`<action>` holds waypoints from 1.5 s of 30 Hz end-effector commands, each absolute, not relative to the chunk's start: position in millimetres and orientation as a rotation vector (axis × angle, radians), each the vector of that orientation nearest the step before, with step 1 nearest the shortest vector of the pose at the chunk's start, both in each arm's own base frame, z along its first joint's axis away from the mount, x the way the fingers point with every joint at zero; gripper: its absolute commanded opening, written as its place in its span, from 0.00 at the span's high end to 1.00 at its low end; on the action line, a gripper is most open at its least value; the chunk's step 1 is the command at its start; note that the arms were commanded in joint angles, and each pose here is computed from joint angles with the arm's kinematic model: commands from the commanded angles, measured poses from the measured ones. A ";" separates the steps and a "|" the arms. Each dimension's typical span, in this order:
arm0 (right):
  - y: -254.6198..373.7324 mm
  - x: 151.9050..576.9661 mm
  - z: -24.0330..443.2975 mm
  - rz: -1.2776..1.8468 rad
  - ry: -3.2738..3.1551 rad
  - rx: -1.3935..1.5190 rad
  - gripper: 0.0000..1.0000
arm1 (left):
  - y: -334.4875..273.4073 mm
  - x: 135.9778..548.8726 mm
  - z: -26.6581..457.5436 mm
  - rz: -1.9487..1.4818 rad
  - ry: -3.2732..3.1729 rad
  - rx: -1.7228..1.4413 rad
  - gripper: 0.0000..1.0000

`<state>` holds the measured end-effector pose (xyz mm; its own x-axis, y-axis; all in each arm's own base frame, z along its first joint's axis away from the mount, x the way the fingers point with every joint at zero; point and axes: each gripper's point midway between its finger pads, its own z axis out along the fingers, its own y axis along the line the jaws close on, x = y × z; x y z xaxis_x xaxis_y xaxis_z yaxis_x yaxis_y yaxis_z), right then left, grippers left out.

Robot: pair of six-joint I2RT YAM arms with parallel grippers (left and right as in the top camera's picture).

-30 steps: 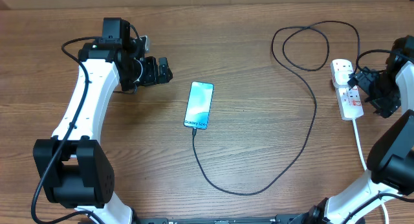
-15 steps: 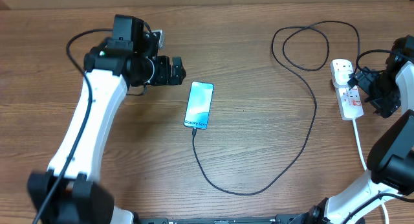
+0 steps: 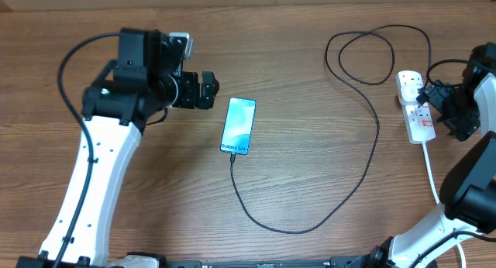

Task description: Plug charger to phone and switch on socket

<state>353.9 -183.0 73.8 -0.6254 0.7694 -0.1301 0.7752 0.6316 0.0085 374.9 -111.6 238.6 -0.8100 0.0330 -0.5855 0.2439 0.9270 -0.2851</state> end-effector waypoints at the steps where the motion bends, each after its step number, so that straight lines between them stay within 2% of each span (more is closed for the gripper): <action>1: -184.0 357.9 85.6 -0.071 2.701 1.270 0.00 | -126.3 371.6 215.2 -0.575 2.452 0.262 0.00; 11: -184.0 357.9 85.6 -0.071 2.701 1.271 0.00 | -148.5 361.0 154.3 -0.694 2.275 0.270 0.00; 18: -184.0 357.9 85.6 -0.071 2.701 1.271 0.00 | -143.2 339.0 144.4 -0.713 2.083 0.239 0.00; 37: -184.0 357.9 85.6 -0.071 2.701 1.270 0.00 | -76.7 280.6 99.7 -0.623 1.968 -0.108 0.00; 45: -184.0 357.9 85.6 -0.071 2.701 1.271 0.00 | -58.3 276.9 97.5 -0.525 1.897 -0.165 0.00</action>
<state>354.5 -182.1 73.8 -0.6250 0.7701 -0.1278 0.7751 0.6316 0.0154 273.7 -71.0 97.5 -0.4148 -0.3318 -0.8473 0.1973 0.8762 -0.4397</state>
